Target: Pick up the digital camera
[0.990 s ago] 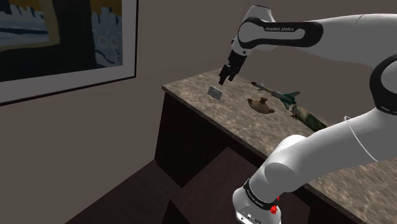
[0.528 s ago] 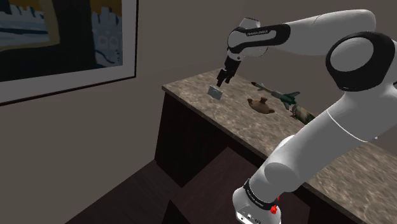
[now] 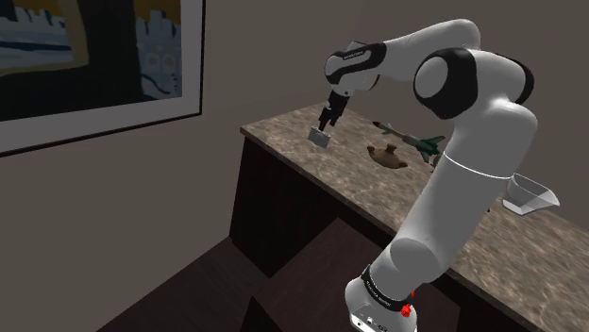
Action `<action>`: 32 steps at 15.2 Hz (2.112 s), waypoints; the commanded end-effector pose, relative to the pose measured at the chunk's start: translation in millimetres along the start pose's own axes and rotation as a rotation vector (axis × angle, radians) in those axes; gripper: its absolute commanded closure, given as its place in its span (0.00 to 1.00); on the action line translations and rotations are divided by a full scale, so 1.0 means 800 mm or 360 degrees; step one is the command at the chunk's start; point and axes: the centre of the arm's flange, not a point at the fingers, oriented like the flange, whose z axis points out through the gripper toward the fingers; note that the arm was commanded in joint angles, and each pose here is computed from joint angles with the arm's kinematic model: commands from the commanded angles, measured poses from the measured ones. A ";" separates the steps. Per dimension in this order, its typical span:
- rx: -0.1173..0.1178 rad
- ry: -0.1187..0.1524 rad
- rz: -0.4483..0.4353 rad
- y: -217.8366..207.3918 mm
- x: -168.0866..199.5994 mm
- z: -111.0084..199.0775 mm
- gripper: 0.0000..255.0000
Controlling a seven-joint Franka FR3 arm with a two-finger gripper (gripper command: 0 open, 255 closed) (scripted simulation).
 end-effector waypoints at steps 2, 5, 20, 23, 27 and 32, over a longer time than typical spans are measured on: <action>0.0008 -0.0012 -0.0014 0.039 0.020 0.028 0.00; 0.0016 -0.0025 -0.0026 0.076 0.042 0.056 0.00; 0.0020 -0.0033 -0.0033 0.095 0.053 0.121 1.00; 0.0020 -0.0033 -0.0033 0.096 0.053 0.121 1.00; 0.0020 -0.0033 -0.0033 0.096 0.052 0.115 1.00; 0.0020 -0.0033 -0.0033 0.096 0.053 0.082 1.00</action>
